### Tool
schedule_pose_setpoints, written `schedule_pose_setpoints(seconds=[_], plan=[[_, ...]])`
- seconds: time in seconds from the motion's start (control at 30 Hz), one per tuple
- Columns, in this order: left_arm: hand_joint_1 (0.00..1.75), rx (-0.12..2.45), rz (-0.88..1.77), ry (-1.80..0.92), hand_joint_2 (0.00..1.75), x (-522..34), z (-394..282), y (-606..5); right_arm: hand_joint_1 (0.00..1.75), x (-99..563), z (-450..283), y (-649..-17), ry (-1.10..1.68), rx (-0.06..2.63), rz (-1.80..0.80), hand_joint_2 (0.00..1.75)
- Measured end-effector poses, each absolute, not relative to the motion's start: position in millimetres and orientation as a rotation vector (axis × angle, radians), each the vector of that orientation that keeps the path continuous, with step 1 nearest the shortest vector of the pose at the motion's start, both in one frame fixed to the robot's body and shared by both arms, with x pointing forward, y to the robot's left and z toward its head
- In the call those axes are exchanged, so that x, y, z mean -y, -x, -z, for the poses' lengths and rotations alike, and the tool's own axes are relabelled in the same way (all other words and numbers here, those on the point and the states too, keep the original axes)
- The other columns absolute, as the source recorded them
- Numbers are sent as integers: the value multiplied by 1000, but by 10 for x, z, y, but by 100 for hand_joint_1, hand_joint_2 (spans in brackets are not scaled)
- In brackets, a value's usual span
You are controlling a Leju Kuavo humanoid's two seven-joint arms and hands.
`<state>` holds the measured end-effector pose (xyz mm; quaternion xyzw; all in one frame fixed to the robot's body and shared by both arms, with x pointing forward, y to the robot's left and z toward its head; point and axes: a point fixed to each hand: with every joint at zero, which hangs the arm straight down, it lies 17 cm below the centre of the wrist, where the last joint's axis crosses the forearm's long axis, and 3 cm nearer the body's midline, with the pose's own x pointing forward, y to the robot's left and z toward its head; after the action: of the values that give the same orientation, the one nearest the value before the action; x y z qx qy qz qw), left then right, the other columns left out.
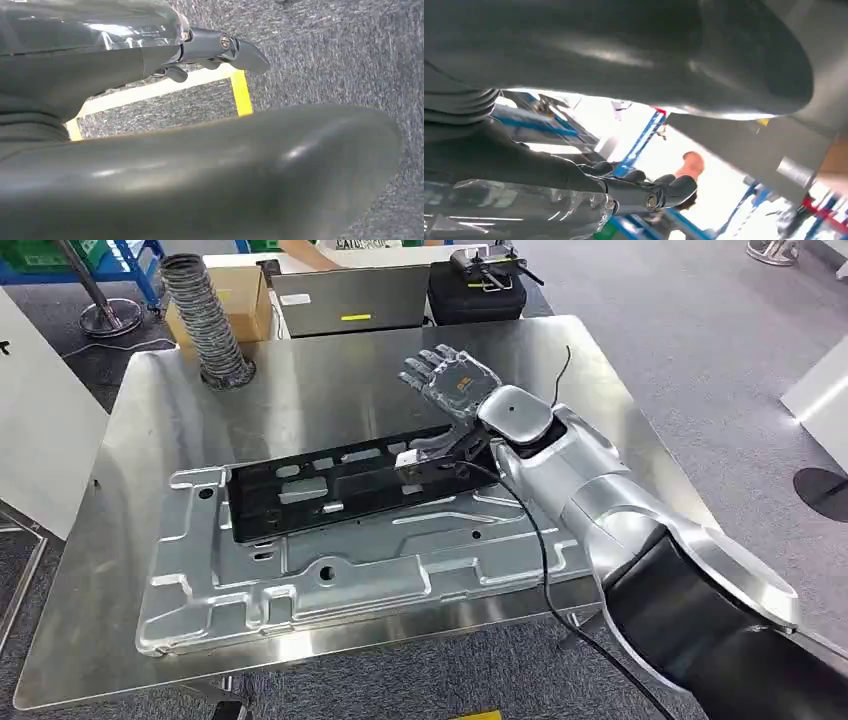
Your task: Take the parts from the cabinet and place them on the table.
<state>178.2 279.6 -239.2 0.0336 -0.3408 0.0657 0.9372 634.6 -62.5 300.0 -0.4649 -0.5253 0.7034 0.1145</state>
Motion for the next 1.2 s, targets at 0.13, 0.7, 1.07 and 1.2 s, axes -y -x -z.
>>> schedule_pose_setpoints(seconds=[0.13,0.7,1.07,1.2], plan=[[0,695,-134,-69,0,-2792,2395,-1767,0,671,-3216,-6360,1336,1696,-1848,0],[0,707,-248,-86,0,-2868,2411,-1498,0,3403,-4447,-3979,1056,2681,275,0],[0,695,-299,-112,0,-2946,2427,-1452,0,3959,-3864,-2801,1265,2522,285,0],[0,694,-314,-116,0,-2964,2428,-1447,0,4021,-3748,-2631,1289,2472,282,0]])
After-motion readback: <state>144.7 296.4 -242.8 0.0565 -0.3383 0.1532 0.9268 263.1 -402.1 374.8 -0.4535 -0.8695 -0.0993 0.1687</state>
